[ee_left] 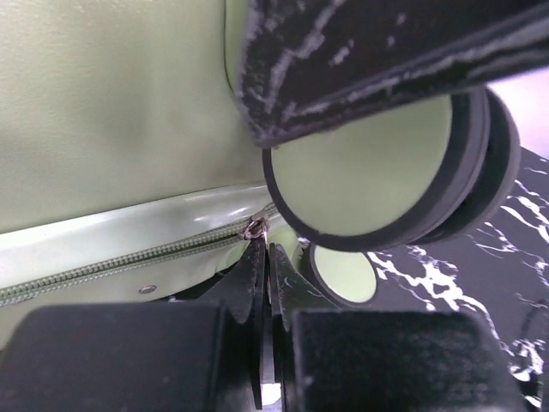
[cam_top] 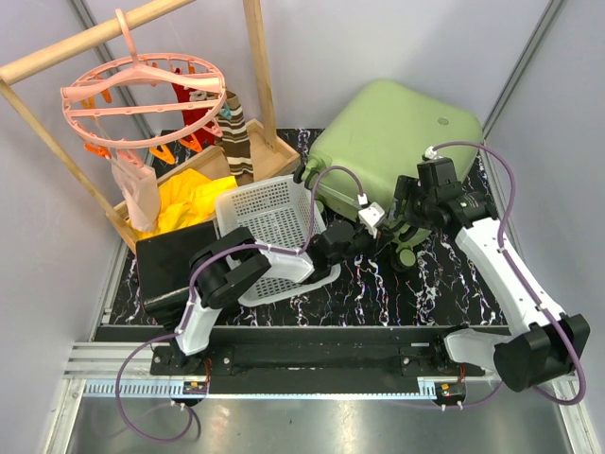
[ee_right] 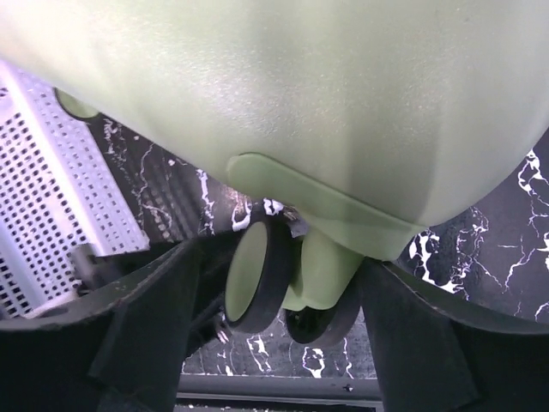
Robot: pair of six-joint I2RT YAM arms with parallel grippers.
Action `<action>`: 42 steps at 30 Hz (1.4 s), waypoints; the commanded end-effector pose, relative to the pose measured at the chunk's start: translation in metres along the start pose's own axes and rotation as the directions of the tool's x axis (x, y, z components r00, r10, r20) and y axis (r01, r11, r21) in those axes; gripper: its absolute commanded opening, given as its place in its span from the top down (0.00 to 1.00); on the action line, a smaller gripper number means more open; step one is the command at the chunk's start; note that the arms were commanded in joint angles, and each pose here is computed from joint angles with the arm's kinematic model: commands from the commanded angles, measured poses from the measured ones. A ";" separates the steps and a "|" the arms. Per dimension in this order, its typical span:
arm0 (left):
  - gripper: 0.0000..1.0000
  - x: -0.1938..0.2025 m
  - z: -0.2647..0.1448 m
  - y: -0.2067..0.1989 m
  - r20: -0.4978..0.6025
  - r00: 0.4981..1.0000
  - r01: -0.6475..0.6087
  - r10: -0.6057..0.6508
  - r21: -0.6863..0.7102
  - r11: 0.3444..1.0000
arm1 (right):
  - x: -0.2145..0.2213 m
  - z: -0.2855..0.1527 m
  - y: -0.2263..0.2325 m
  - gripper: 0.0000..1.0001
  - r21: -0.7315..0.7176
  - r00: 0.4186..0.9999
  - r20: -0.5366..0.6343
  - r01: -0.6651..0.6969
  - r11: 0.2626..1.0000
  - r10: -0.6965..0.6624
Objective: Open, take out, and arrange the luggage
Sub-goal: Unzip the luggage
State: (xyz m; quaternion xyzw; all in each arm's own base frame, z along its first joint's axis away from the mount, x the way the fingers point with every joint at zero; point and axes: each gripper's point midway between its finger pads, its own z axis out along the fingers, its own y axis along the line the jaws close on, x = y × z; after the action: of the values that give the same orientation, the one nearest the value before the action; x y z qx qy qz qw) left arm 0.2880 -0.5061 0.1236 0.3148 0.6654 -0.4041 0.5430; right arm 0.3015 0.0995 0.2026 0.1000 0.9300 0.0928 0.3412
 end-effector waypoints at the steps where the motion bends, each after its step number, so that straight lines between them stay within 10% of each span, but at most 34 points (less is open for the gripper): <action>1: 1.00 -0.029 -0.006 -0.125 0.077 0.997 -0.010 -0.024 0.409 0.912 | -0.005 -0.022 0.038 0.18 -0.186 0.999 0.048 0.013 0.982 -0.005; 20: 1.00 -0.032 -0.004 -0.137 0.085 0.996 -0.011 -0.031 0.450 0.893 | 0.023 -0.017 -0.002 0.21 -0.025 1.000 0.010 -0.016 1.000 0.016; 30: 1.00 -0.026 -0.005 -0.140 0.076 0.997 -0.028 -0.007 0.453 0.891 | 0.024 -0.016 0.012 0.85 -0.090 1.000 -0.013 -0.005 0.996 0.003; 42: 1.00 -0.023 0.001 -0.154 0.079 0.997 -0.040 0.002 0.484 0.874 | 0.031 -0.013 0.032 0.93 -0.190 0.997 -0.080 0.003 0.982 -0.018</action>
State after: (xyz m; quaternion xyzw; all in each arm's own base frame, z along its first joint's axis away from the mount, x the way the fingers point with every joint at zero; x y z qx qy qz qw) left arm 0.2527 -0.5366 0.1215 0.3577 0.6389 -0.4518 0.5096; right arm 0.2784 0.0837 0.1970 0.1218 0.9282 0.0685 0.3448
